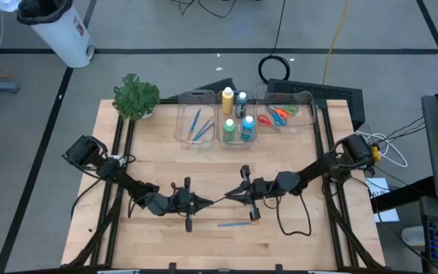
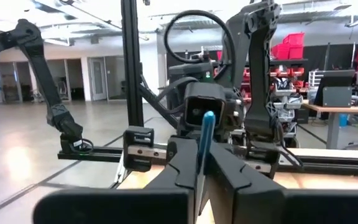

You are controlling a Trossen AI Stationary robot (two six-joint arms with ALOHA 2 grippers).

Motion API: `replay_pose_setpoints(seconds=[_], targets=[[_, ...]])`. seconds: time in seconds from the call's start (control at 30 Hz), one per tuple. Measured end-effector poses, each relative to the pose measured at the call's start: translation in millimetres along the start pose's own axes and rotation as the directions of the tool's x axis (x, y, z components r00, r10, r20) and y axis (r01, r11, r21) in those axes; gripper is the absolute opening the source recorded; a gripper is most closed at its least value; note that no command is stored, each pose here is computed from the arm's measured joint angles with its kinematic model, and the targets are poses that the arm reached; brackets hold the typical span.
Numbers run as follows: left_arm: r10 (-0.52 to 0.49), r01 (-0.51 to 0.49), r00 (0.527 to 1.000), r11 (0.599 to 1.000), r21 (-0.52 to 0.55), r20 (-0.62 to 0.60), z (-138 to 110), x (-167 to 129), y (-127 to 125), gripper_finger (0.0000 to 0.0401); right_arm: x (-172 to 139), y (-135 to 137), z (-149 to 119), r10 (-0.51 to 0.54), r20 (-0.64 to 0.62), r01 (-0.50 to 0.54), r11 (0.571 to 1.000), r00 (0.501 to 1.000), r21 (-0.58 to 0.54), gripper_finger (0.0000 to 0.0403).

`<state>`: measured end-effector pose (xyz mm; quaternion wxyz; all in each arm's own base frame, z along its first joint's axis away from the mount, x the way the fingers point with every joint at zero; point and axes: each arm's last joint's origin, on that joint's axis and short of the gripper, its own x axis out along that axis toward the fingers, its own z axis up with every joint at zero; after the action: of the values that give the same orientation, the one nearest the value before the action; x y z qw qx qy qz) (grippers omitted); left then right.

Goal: Pick & Place Paint Supplies
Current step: Put the blue paint brush into the left transparent bin

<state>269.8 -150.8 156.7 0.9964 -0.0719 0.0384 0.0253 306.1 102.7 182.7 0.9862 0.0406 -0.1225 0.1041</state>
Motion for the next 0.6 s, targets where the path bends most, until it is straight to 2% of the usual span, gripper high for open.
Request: replay_pose_setpoints(seconds=[0.17,0.37,0.47,0.6], targets=[[-0.001,0.0,1.0,0.995,-0.1,-0.001,0,0,0,0.0033,-9,2,16,0.005,-0.054,-0.006,1.0,0.999,-0.021,0.0004],[0.005,-0.003,1.0,0.991,-0.133,0.011,5,5,-1,0.0123,-27,0,37,-0.003,-0.254,0.008,1.0,0.967,0.016,0.0003],[0.037,-0.034,0.999,0.993,-0.117,0.025,18,20,0,0.0175,-32,-1,39,-0.007,-0.315,0.021,0.999,0.949,0.041,0.0002],[0.049,-0.057,0.995,0.994,-0.097,-0.083,33,53,6,0.0229,-31,3,33,0.008,-0.329,0.005,0.999,0.944,0.04,0.0001]])
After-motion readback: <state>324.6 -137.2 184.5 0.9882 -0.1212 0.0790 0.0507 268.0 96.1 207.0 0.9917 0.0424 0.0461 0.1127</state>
